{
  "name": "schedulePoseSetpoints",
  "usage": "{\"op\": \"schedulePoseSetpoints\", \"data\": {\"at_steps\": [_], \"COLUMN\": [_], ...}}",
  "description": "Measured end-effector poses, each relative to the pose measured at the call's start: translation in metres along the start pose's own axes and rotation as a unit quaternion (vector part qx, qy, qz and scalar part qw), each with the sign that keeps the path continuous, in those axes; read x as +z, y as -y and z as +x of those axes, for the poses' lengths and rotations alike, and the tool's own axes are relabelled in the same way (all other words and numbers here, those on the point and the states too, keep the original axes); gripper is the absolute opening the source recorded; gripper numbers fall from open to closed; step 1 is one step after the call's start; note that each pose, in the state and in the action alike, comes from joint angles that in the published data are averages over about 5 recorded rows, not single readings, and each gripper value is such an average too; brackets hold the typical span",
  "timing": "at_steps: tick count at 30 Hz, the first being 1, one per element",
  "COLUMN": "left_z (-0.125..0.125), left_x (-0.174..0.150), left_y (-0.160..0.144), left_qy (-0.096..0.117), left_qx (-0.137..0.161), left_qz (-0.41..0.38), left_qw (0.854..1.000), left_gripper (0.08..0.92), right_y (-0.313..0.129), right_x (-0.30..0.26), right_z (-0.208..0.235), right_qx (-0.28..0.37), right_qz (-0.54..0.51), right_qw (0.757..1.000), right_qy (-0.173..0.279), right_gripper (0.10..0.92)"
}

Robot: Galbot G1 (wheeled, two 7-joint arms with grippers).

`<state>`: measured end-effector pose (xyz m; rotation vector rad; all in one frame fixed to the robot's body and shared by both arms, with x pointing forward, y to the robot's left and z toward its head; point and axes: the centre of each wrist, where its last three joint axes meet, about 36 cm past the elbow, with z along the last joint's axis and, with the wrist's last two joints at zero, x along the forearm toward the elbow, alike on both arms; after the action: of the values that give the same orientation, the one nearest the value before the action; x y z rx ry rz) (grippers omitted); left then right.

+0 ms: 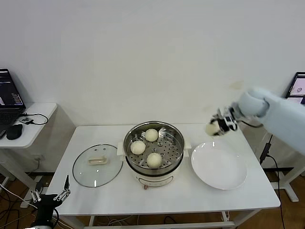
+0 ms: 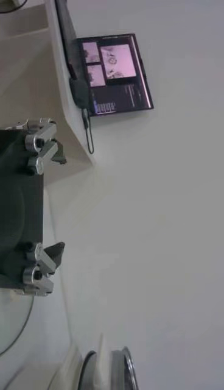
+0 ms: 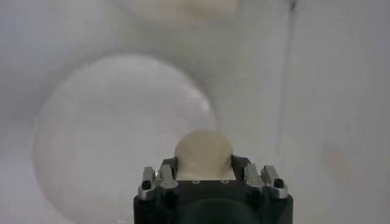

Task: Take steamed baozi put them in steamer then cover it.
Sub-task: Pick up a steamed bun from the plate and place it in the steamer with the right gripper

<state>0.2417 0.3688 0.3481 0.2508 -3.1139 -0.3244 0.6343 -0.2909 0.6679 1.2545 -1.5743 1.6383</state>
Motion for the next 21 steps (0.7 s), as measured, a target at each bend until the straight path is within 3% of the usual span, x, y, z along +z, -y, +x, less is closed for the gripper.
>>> {"op": "schedulePoseSetpoints", "data": {"at_steps": [11,21], "left_z": [0.001,0.004], "left_x": [-0.003,-0.003], "left_y": [0.000,-0.001], "left_qy": [0.003,0.002], "left_qx": [-0.006,-0.008], "left_qz": [0.003,0.003], "left_qw": [1.000,1.000], "left_gripper": [0.823,0.823], "right_y": [0.021,0.010], "right_x": [-0.100,-0.146], "right_z": [-0.008,-0.053], "right_qx": [-0.017,-0.048], "right_qz": [-0.012,-0.038], "right_qw": [0.998,0.997], "right_qy": [0.057,0.042], "right_gripper": [0.577,0.577]}}
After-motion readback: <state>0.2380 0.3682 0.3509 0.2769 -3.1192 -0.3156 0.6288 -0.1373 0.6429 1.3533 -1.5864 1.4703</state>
